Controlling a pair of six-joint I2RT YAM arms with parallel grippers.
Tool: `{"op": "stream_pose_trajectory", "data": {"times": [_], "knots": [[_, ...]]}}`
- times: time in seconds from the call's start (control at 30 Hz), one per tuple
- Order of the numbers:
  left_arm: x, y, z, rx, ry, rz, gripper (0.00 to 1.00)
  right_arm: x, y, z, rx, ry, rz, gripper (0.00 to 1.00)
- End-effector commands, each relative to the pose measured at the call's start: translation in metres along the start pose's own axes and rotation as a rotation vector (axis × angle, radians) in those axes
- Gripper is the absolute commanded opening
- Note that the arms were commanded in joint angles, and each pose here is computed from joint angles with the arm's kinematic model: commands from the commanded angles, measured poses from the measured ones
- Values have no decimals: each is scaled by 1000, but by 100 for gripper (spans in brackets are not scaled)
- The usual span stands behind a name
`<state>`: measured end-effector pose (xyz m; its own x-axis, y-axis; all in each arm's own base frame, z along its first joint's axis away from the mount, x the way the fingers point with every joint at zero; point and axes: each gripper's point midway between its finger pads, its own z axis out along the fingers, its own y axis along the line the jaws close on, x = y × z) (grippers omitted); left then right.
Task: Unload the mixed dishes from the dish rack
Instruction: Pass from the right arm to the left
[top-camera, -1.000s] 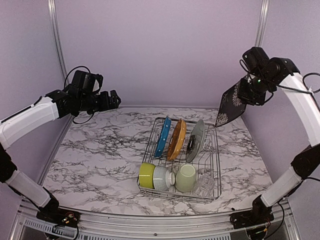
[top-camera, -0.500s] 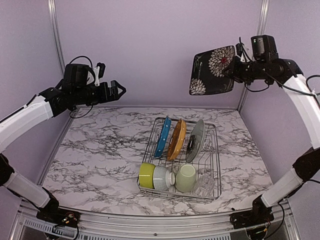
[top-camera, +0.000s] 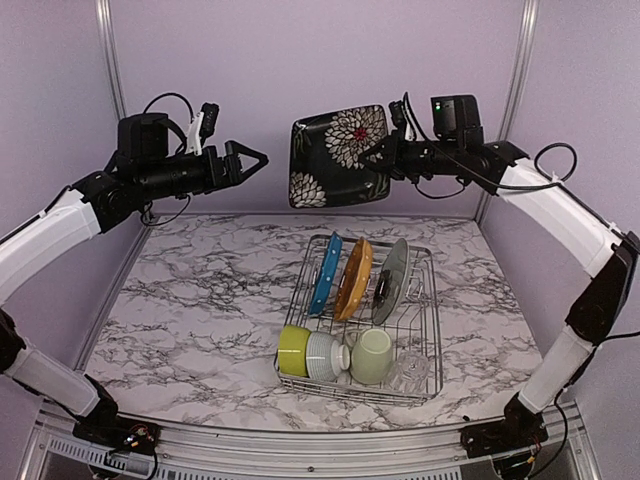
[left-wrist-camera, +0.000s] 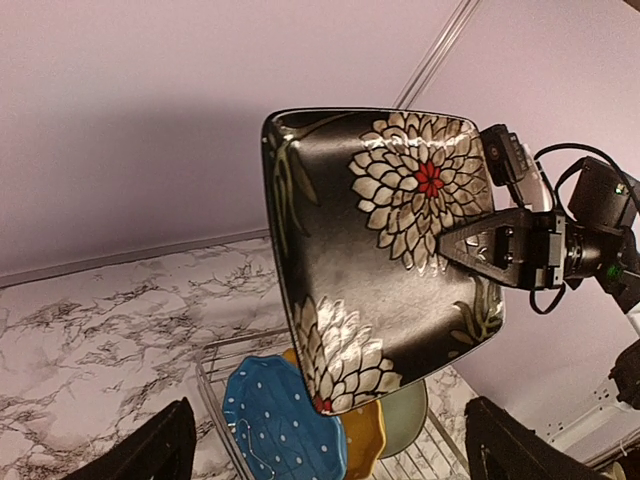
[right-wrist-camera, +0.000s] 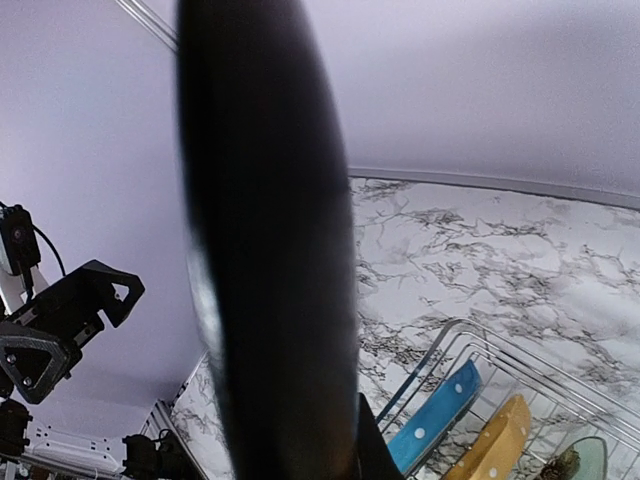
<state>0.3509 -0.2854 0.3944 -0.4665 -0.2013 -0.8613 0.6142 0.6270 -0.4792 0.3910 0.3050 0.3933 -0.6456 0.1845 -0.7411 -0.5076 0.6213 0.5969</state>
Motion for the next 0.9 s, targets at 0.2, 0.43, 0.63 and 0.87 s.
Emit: {"op": "stream_pose_trajectory", "data": {"times": [0.2,0.43,0.63,0.87], "knots": [[7,-14,1,58,-10,-79,79,-28,97,-2,-369,-162,-36,0],[12,-14,2,67,-6,-122,58,-19,107,1,-437,-149,-19,0],[12,-15,4,85,-13,-138,46,-13,112,7,-496,-117,3,0],[12,-13,8,85,-1,-139,38,-3,116,17,-540,-41,2,0]]}}
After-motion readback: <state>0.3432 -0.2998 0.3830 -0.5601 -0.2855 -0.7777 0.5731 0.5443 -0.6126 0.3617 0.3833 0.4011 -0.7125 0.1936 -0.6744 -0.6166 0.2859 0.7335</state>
